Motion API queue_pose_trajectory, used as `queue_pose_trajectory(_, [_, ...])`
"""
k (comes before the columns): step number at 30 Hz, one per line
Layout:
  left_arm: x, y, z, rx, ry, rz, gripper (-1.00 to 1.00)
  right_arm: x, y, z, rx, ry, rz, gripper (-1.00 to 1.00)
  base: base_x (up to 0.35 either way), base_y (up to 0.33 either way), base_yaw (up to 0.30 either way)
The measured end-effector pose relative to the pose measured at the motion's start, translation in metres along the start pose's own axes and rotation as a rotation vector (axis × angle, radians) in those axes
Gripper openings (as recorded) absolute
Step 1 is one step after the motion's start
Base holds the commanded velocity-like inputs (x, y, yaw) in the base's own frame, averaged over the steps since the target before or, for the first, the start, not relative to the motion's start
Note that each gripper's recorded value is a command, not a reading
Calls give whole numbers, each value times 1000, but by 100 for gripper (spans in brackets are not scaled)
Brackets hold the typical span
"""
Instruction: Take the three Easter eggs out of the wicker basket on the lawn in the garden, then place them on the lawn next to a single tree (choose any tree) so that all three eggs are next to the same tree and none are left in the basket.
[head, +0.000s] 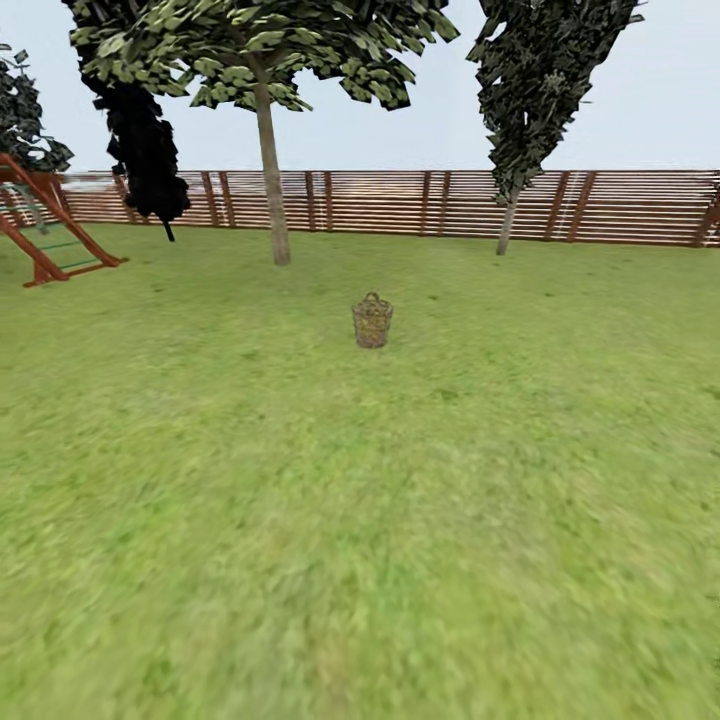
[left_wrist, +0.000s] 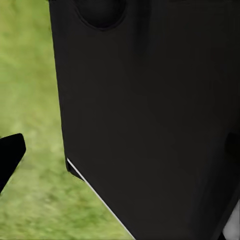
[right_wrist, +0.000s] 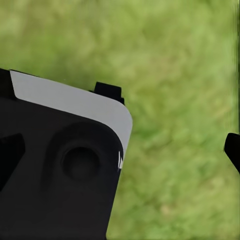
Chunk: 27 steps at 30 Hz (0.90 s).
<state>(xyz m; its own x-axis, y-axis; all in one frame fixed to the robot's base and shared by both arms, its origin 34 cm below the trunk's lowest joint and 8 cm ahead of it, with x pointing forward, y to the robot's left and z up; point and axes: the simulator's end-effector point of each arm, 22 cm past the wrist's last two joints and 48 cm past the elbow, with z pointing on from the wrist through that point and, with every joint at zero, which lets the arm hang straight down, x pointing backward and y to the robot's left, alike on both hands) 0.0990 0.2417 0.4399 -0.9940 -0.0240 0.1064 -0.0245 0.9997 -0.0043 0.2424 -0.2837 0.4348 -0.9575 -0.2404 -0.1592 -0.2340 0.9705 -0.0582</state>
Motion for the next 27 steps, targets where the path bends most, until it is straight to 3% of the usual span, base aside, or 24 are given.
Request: queue_pose_trajectory(27, [-5,0,0,0,-13,0,100,-6,-1,-1,4,-14,0,100,334,0,-273])
